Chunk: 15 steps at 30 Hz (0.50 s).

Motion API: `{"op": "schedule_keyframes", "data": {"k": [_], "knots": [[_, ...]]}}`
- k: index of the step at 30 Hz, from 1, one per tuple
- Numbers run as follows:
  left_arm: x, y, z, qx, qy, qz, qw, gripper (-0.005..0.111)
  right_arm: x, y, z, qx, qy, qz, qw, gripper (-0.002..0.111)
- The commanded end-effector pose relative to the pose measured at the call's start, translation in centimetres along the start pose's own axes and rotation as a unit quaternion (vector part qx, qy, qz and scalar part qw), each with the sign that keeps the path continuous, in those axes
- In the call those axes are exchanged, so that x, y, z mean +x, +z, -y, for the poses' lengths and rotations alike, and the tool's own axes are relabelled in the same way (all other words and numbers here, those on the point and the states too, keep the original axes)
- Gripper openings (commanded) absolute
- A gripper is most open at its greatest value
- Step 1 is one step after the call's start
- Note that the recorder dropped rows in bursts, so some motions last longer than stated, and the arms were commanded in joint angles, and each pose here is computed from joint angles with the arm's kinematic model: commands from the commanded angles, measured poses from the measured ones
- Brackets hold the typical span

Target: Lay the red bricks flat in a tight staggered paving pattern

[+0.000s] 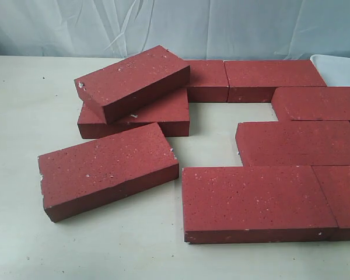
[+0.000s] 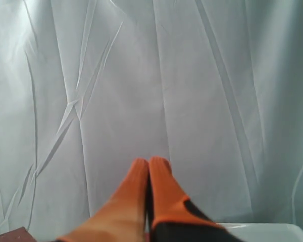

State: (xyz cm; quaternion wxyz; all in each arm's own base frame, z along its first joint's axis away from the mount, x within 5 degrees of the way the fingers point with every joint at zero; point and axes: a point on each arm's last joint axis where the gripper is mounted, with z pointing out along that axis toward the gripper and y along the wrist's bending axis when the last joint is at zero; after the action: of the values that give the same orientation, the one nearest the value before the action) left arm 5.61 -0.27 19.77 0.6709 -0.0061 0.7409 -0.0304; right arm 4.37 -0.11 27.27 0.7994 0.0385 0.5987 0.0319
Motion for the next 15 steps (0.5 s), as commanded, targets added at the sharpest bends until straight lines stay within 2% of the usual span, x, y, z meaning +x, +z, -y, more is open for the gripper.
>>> {"op": "schedule_keyframes", "data": {"k": [1,8,15], "knots": [[0.1,0.0,0.0,0.000,-0.001,0.003,1.000,0.000,-2.1,0.8,-0.1,0.009,-0.053,-0.051,0.997,-0.001],[0.1,0.0,0.0,0.000,-0.001,0.003,1.000,0.000,-5.0,2.8,-0.4,0.011,-0.067,-0.062,0.996,-0.001],[0.1,0.0,0.0,0.000,-0.001,0.003,1.000,0.000,-5.7,6.0,-0.5,0.012,-0.067,-0.098,0.993,-0.001]]}}
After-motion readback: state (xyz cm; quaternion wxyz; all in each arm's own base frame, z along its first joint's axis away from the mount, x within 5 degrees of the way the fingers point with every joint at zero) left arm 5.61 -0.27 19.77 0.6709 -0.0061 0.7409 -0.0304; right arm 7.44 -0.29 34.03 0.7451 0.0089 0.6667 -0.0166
